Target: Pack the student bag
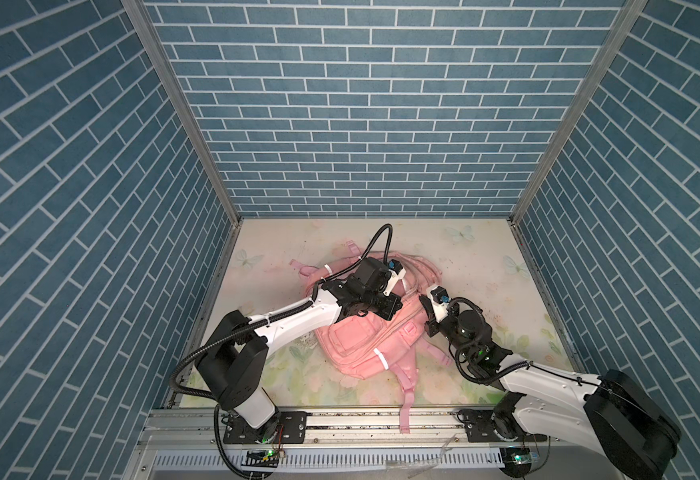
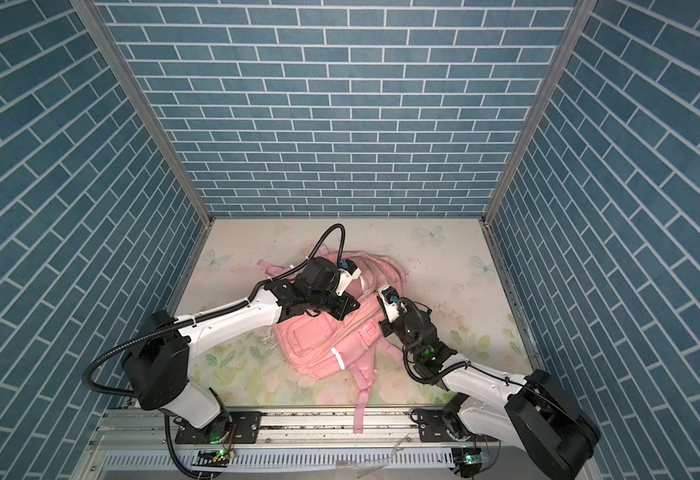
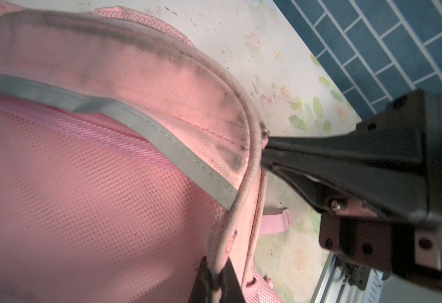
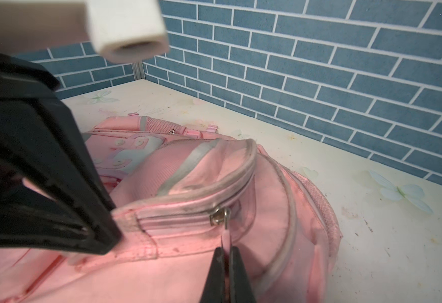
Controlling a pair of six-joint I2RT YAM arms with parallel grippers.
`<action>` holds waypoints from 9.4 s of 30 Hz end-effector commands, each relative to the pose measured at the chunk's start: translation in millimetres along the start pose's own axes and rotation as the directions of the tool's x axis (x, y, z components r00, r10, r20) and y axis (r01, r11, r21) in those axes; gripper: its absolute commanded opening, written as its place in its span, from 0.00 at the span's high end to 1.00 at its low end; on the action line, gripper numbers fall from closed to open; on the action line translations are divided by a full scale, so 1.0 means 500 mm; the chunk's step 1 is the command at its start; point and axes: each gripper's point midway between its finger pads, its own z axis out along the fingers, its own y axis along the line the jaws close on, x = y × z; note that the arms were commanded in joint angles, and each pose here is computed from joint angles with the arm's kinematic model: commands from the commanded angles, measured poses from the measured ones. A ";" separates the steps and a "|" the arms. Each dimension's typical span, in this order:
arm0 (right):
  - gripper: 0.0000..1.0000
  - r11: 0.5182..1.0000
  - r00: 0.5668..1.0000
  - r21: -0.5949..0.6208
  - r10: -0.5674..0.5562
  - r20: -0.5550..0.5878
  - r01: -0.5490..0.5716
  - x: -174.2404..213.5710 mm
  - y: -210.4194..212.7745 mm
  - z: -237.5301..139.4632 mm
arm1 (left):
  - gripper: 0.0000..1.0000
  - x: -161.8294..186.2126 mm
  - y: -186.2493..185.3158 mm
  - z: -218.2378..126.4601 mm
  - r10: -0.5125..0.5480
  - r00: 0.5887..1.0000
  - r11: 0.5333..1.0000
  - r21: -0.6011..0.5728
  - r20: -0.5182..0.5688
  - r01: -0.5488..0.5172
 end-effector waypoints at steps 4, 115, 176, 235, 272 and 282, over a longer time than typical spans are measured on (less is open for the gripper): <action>1.00 0.998 0.992 0.056 0.046 -0.115 -0.039 0.022 -0.061 0.030 | 1.00 0.014 0.004 -0.046 0.213 0.975 0.976 -0.032 -0.061 -0.215; 0.88 0.962 0.988 -0.261 -0.107 -0.112 0.075 -0.023 0.116 0.111 | 0.30 -0.046 0.159 -0.202 -0.886 0.175 0.359 0.397 0.429 0.844; 0.68 0.884 0.990 -0.448 -0.140 0.018 0.133 0.003 0.122 0.189 | 1.00 -0.056 0.182 -0.163 -0.904 -0.025 0.224 0.522 0.427 0.823; 0.69 0.805 0.967 -0.556 -0.253 -0.007 0.206 0.039 0.196 0.225 | 1.00 -0.060 0.186 -0.164 -0.932 0.075 0.264 0.524 0.354 0.810; 1.00 0.931 0.882 -0.363 -0.188 -0.431 0.021 0.148 0.018 0.248 | 1.00 0.051 0.322 -0.249 -0.878 0.291 0.410 0.282 0.380 0.868; 1.00 0.800 0.904 -0.597 -0.295 -0.311 0.056 0.082 0.187 0.213 | 1.00 0.010 0.470 -0.257 -0.818 0.433 0.507 0.121 0.378 0.853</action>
